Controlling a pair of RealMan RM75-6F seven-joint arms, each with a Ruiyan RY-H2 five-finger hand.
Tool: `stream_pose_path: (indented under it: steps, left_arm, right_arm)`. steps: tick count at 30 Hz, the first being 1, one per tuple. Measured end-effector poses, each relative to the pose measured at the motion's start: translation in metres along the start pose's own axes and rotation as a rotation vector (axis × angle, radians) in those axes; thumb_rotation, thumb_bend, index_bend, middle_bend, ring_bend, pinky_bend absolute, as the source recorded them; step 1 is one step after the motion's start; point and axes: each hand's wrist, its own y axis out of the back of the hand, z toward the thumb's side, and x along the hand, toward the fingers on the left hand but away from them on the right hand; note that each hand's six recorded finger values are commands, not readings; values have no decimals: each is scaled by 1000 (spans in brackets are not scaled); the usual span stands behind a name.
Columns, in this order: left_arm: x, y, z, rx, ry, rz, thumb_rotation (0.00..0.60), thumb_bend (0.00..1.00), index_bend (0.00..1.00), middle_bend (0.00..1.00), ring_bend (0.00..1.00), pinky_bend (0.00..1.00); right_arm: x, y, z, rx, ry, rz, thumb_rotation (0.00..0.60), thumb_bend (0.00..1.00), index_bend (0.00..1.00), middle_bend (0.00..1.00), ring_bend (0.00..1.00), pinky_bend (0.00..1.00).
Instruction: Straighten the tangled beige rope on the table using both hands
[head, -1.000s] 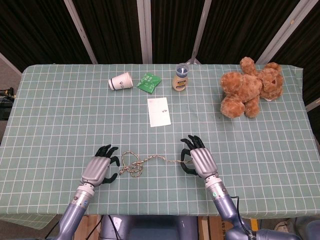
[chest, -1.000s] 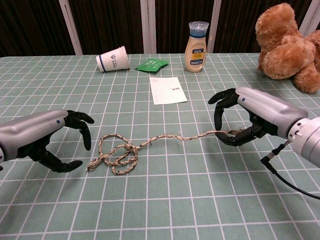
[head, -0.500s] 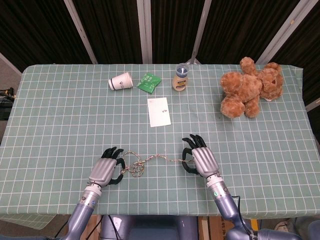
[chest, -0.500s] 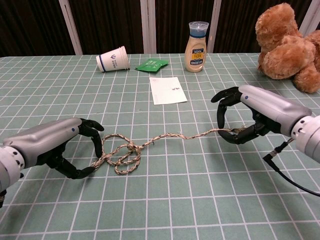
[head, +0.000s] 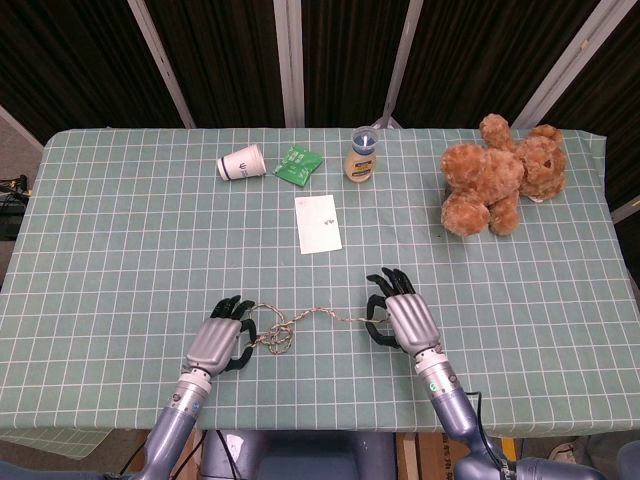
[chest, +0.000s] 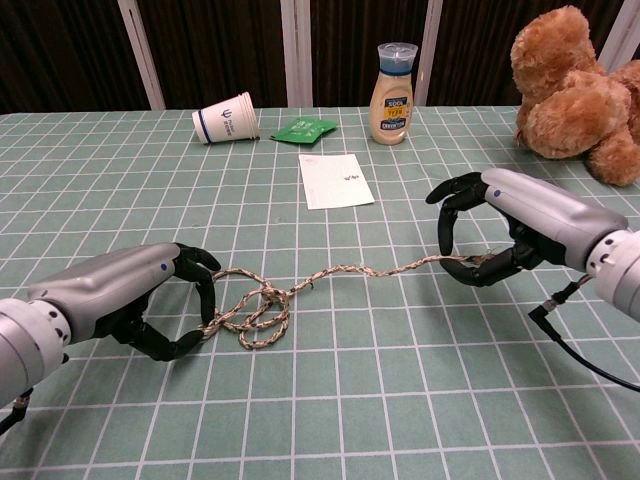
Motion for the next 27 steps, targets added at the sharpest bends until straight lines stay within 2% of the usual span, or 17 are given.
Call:
stream_pose_path:
  steps: [11,27]
  left_arm:
    - [1,-1,-9,19,29,-8,600,578,546,128,0,0]
    - [1,9,-18,19,35,12,600,599,573,154,0,0]
  right_arm:
    - [1,1,-2,1,-5,-2,600,446,636,196,0,0]
    - [3,4,-2,3,-6,-7,600,446,636,196,0,0]
